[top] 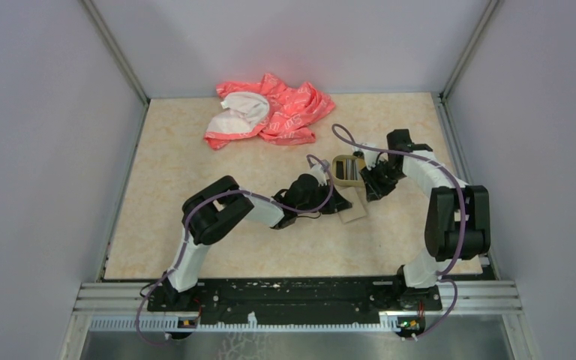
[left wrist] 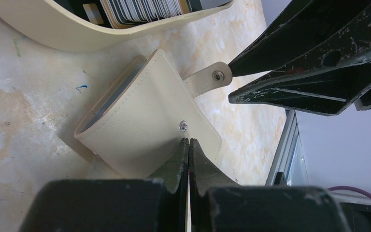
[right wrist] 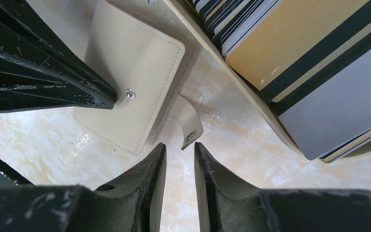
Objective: Put the credit cards into the card holder
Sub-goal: Close the card holder at the center of the board.
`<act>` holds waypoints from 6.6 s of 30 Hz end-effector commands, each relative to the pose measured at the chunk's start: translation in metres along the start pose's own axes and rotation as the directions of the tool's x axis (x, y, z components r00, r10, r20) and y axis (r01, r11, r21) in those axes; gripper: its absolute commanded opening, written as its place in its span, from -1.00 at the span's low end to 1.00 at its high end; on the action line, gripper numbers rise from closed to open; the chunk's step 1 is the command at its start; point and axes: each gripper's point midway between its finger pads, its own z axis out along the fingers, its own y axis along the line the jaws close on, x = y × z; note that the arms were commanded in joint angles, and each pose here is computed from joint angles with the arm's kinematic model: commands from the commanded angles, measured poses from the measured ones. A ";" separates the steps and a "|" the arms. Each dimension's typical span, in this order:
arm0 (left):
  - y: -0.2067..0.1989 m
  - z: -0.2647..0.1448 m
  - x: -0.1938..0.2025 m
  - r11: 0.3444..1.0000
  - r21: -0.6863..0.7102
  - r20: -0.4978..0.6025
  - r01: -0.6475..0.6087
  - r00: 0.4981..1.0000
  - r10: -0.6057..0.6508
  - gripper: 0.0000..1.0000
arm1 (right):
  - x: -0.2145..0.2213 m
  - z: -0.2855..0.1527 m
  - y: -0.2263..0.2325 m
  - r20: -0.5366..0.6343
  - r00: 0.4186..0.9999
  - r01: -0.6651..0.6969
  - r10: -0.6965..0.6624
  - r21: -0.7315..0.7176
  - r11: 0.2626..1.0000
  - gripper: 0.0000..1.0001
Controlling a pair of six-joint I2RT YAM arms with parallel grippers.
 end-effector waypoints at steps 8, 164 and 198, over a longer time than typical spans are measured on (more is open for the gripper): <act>0.035 0.003 0.019 0.996 -0.092 -0.044 -0.003 0.999 -0.001 -1.00 | -0.022 -0.008 -0.022 0.058 0.998 -0.025 0.019 0.107 0.994 -0.47; 0.027 -0.024 0.011 0.995 -0.037 -0.068 -0.097 0.993 0.095 -0.44 | -0.049 0.020 0.049 0.087 0.987 0.144 -0.136 -0.095 0.985 -1.00; 0.023 -0.025 0.010 0.996 -0.016 -0.056 -0.084 0.995 0.083 -0.49 | -0.025 0.040 0.051 -0.096 0.972 0.209 -0.213 -0.056 0.976 -1.00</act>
